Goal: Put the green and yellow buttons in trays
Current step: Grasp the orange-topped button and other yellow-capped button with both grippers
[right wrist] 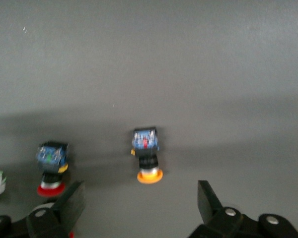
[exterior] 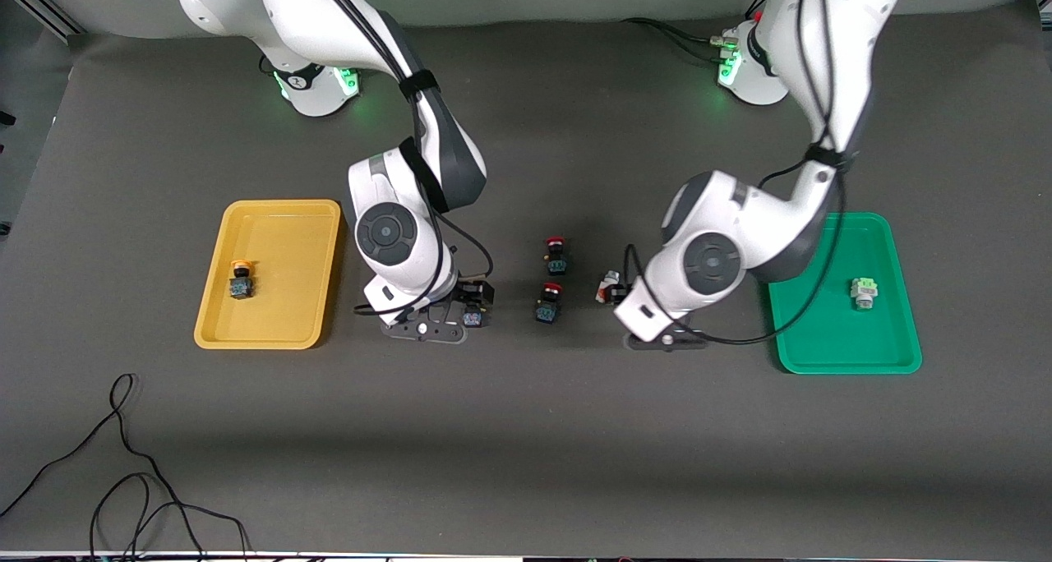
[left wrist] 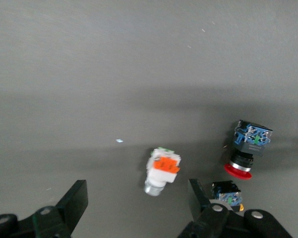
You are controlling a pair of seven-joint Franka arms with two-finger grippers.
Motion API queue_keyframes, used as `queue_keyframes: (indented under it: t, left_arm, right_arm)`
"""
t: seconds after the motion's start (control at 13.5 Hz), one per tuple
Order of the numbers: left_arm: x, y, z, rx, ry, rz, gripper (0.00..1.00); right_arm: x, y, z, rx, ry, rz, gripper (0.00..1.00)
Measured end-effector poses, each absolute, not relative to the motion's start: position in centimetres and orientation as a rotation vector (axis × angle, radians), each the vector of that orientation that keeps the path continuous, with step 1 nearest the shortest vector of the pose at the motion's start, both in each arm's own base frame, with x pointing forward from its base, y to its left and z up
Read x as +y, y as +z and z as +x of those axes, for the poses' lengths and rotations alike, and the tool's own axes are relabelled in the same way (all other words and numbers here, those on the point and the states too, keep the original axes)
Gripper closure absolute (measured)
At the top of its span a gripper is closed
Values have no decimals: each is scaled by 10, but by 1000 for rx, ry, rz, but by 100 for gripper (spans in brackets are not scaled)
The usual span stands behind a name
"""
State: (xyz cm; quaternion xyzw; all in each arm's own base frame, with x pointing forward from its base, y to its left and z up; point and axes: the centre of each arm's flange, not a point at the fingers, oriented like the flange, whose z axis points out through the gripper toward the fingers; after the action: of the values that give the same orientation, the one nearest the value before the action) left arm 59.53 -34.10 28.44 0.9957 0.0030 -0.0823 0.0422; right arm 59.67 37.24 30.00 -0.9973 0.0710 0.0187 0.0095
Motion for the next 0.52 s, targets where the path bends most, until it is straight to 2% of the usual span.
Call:
queue_keyframes:
  t: [0.3,0.45,0.52]
  left_arm:
    - [-373,231,572,-83,-238,3062,5]
    - [-379,203,554,-193,-152,3098,5]
    - [-379,191,546,-258,-108,3116,5]
  right_arm:
    - [383,209,575,190,-67,-3157,0]
    - [384,190,567,182,-66,-3171,0]
    - [384,189,567,182,-65,-3172,3]
